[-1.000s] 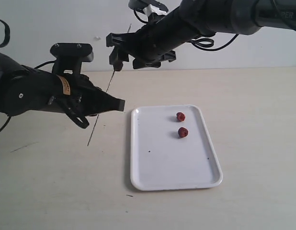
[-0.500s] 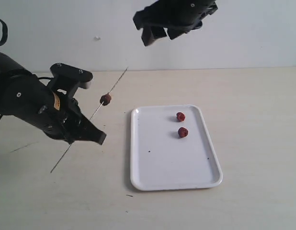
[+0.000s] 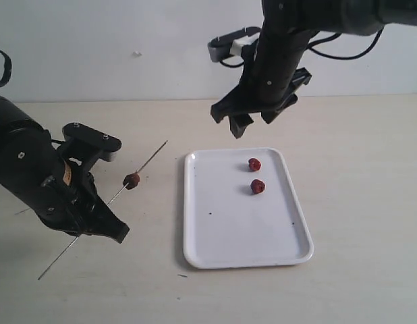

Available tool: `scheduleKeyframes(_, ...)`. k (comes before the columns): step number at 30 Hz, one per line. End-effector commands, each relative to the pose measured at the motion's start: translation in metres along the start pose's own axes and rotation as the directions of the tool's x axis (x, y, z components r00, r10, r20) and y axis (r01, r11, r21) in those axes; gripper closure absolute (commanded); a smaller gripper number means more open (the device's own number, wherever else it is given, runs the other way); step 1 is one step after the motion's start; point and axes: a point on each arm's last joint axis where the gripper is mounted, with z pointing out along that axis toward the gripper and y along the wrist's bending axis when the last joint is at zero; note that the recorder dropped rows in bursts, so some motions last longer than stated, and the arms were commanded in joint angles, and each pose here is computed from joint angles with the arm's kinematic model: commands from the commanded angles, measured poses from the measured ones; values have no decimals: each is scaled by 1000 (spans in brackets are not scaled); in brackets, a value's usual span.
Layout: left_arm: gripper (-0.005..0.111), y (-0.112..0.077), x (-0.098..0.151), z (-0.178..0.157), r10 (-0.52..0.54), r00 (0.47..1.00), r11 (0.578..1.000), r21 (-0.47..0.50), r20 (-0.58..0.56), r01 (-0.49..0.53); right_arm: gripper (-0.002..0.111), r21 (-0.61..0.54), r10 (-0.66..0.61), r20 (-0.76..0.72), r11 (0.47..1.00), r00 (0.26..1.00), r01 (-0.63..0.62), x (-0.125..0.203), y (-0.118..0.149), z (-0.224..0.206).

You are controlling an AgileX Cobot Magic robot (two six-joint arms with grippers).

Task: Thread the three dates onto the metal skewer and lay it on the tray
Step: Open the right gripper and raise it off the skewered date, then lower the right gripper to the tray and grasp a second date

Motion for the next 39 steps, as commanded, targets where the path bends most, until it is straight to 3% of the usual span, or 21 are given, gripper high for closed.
scheduleKeyframes(1, 107, 1, -1, -4, 5, 1000, 1000, 1, 30, -5, 46, 18, 0, -44, 1000, 999, 1, -1, -5, 33)
scheduleKeyframes(11, 107, 1, -3, -10, 3, 998, 1000, 4, 64, -3, 46, -1, 53, -141, 999, 989, -54, -8, -33, 51)
scheduleKeyframes(17, 107, 0, -6, -10, 3, 996, 1000, 9, 90, -4, 46, -116, 2, -242, 993, 970, -31, 2, -28, 50)
scheduleKeyframes(25, 107, 0, -6, -10, 3, 995, 1000, 10, 95, -4, 46, -196, 14, -231, 979, 973, -60, 1, -20, 49)
scheduleKeyframes(39, 107, 0, -7, -10, 3, 995, 1000, 11, 99, -4, 51, -185, -3, -332, 981, 943, -62, 24, -19, 69)
